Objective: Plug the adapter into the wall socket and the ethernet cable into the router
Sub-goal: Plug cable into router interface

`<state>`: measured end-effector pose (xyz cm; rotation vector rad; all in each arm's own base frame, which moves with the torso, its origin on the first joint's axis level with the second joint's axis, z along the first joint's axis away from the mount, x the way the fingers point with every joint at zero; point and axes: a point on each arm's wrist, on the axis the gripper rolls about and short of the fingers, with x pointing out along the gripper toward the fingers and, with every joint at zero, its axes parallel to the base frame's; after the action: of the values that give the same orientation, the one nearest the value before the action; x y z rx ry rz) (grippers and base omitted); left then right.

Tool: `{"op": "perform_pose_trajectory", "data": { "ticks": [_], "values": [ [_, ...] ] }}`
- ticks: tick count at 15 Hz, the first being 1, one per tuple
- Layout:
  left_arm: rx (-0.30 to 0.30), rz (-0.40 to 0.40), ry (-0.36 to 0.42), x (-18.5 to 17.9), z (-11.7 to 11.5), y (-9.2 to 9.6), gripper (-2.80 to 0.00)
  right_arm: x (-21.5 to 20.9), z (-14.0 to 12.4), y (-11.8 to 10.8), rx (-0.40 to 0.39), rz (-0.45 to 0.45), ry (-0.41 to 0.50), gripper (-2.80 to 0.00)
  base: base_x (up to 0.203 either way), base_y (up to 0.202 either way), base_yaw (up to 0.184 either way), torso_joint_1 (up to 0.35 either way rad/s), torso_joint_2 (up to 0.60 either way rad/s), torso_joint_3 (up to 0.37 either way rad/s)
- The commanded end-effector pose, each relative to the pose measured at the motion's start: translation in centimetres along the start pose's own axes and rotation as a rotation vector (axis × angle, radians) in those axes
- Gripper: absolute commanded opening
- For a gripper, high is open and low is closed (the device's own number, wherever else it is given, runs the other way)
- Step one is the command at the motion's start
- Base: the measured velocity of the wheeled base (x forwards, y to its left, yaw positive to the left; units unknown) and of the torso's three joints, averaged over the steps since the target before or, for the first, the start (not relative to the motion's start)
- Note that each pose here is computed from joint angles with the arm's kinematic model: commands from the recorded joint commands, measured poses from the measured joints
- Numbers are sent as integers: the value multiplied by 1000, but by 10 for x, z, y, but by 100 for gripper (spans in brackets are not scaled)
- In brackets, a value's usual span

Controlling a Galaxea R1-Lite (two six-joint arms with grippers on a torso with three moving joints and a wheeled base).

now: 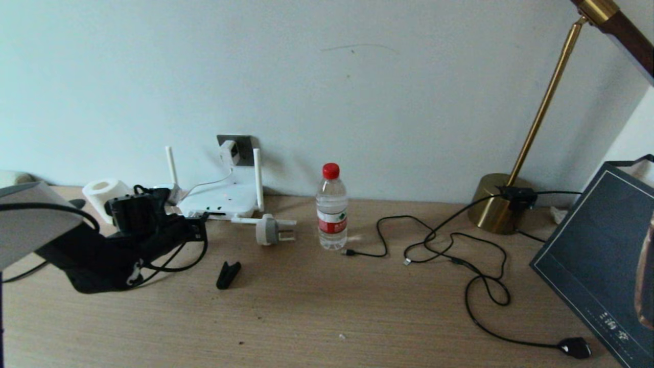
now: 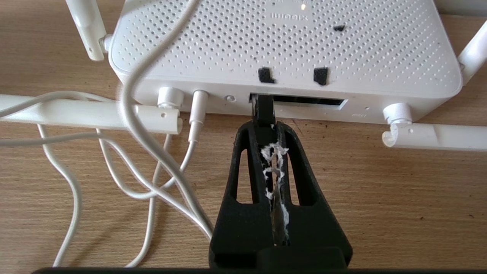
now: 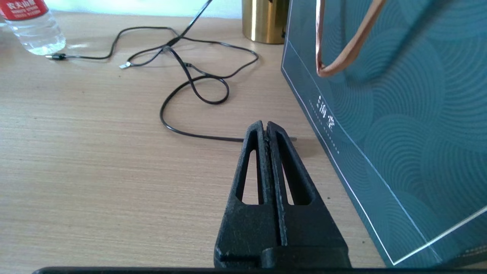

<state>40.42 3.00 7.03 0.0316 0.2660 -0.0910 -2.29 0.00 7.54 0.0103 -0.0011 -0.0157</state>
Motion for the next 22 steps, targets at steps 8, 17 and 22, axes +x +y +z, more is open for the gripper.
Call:
{"op": "perform_pose_trajectory", "data": {
  "ticks": [8,17,22],
  "values": [
    [0,-2,2,-1,0,0,-280,0,0,0,0,0,1,-280,0,0,0,0,0,0],
    [-1,1,2,0,-1,1,-280,0,0,0,0,0,1,-280,0,0,0,0,0,0],
    [0,5,-9,5,0,3,-280,0,0,0,0,0,1,-280,0,0,0,0,0,0]
  ]
}}
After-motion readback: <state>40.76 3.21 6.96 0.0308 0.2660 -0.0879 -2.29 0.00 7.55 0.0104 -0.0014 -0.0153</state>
